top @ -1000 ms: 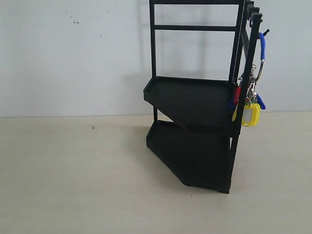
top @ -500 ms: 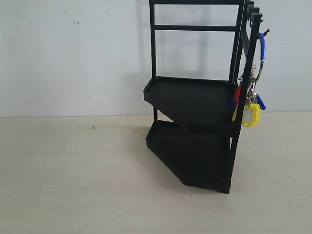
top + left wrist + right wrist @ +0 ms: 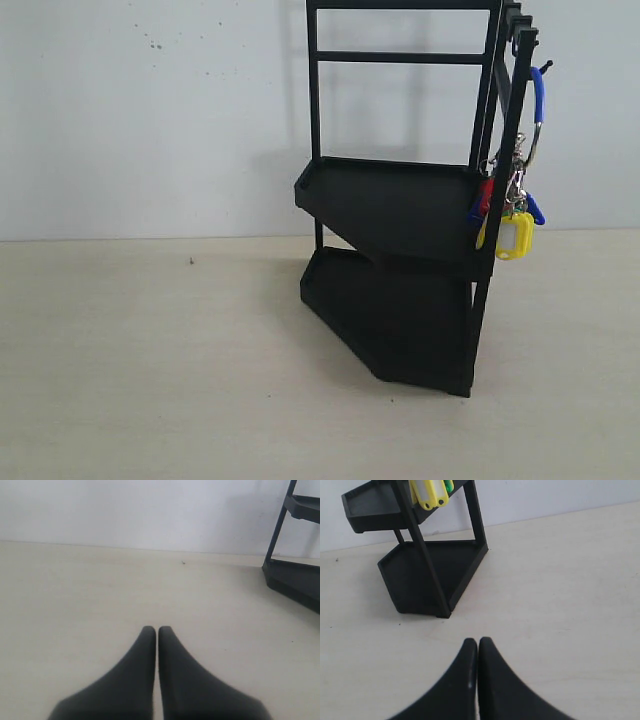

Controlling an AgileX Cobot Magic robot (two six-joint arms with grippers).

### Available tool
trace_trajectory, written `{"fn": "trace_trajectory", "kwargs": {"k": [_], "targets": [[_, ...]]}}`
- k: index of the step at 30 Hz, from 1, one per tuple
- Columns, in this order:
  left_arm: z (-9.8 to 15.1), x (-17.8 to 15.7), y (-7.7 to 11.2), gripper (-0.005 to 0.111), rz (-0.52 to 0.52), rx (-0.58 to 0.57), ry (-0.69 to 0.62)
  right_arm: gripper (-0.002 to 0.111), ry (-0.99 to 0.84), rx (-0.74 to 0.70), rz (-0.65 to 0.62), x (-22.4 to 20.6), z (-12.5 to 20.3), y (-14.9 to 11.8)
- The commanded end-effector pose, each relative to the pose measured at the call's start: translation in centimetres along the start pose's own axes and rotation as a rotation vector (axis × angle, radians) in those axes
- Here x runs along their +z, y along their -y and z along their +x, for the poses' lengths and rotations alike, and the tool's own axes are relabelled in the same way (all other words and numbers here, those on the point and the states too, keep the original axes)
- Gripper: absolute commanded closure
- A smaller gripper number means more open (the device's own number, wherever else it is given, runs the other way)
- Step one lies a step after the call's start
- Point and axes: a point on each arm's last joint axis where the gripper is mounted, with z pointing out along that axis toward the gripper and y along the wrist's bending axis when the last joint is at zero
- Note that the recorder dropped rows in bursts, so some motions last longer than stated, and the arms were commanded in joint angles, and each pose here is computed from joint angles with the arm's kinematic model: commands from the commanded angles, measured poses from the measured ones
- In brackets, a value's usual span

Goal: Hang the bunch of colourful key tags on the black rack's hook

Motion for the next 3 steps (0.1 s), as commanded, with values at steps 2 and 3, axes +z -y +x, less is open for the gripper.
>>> {"fn": "trace_trajectory", "kwargs": {"k": [2,3], "targets": [[0.01,0.01,-0.02,0.102,-0.001,0.008,0.007,0.108,0.01,-0.002,0.001,-0.04,-0.08,0.0],[0.01,0.01,-0.02,0.102,-0.001,0.008,0.007,0.108,0.01,-0.002,0.001,-0.04,-0.08,0.0]]}}
